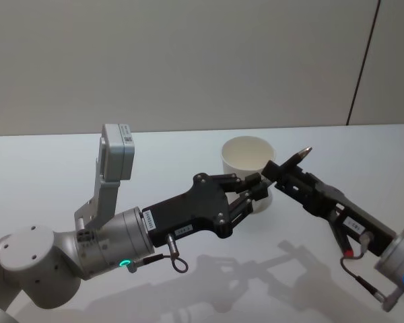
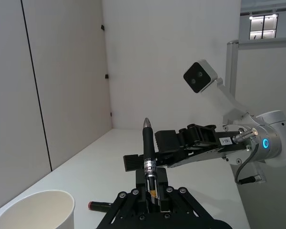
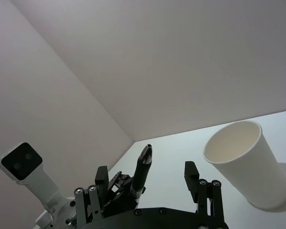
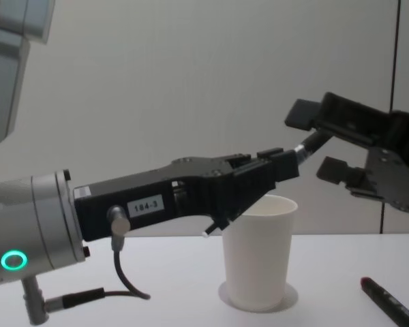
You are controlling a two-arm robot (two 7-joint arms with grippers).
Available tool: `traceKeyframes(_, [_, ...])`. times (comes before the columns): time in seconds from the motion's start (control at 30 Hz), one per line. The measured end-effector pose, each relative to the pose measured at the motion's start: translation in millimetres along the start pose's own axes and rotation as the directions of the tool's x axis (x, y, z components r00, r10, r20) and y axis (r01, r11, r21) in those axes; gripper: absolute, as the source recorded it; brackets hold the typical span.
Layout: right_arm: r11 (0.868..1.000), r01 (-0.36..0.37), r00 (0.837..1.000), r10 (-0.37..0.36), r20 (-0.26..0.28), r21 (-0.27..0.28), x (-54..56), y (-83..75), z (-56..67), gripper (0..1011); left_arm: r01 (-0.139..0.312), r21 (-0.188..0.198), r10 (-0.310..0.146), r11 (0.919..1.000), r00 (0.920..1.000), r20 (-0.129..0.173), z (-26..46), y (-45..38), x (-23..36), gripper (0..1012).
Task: Place the pen into the pen holder.
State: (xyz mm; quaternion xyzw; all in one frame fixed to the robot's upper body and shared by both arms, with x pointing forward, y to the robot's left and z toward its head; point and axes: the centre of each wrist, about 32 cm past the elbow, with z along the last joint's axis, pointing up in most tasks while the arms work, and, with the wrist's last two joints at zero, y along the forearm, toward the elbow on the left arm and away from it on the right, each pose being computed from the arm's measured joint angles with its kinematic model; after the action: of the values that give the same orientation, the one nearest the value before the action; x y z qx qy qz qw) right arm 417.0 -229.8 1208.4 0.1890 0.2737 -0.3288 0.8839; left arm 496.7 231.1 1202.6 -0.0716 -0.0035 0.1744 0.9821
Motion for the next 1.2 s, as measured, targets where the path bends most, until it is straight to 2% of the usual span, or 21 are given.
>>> traceKeyframes(0.4, [1.000, -0.019, 1.000, 0.019, 0.001, 0.005, -1.3, 8.1, -2.7, 1001, 0.000, 0.000, 0.000, 1.0000, 1.0000, 0.000, 0.0, 0.0, 0.0, 140])
traceKeyframes(1.2, [0.999, -0.019, 1.000, 0.019, 0.000, 0.029, -2.6, 1.7, -4.3, 1001, 0.000, 0.000, 0.000, 1.0000, 1.0000, 0.000, 0.0, 0.0, 0.0, 140])
